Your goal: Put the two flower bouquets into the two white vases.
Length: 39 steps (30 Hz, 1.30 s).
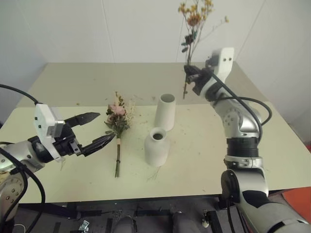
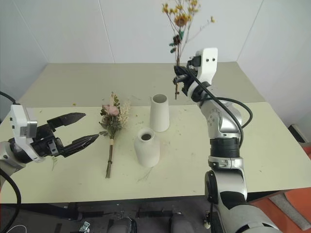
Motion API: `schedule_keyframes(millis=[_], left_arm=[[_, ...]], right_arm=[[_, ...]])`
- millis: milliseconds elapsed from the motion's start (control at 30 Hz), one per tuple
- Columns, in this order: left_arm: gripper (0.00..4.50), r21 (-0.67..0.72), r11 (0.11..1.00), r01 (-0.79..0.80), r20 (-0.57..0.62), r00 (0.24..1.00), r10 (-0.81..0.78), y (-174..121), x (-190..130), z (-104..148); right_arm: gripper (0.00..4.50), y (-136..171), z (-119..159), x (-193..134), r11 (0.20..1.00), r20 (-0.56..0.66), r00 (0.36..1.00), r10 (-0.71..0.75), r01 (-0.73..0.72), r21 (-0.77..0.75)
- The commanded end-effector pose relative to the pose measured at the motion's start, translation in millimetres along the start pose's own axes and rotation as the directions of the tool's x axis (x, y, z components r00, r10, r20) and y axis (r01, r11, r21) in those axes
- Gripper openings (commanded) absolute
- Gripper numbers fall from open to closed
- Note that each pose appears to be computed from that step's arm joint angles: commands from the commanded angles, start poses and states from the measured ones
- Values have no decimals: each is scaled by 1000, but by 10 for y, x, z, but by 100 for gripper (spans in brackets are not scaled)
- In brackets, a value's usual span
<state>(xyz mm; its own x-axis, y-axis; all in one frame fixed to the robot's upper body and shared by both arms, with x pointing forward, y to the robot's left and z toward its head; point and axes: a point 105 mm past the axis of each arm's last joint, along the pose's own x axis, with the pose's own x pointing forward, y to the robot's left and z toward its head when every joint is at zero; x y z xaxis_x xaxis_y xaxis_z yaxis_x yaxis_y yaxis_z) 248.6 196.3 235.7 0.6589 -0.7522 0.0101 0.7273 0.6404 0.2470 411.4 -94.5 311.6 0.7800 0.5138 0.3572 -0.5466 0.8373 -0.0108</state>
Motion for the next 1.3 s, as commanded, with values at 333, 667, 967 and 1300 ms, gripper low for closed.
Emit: schedule_keyframes(millis=[333, 667, 967, 1300], left_arm=[[450, 30, 999, -18, 26, 1000, 17, -23, -56, 106], [450, 29, 1000, -10, 21, 1000, 10, -23, -65, 120], [450, 28, 1000, -8, 12, 1000, 8, -32, -82, 122], [450, -4, 999, -43, -40, 998, 43, 8, -42, -4]], right_arm=[[1, 230, 78, 91, 996, 105, 991, 89, -90, 3], [1, 296, -189, 100, 996, 65, 994, 86, -87, 17], [186, 257, -459, -126, 996, -12, 996, 86, -86, -27], [445, 145, -358, -556, 985, -84, 990, 115, -125, -120]])
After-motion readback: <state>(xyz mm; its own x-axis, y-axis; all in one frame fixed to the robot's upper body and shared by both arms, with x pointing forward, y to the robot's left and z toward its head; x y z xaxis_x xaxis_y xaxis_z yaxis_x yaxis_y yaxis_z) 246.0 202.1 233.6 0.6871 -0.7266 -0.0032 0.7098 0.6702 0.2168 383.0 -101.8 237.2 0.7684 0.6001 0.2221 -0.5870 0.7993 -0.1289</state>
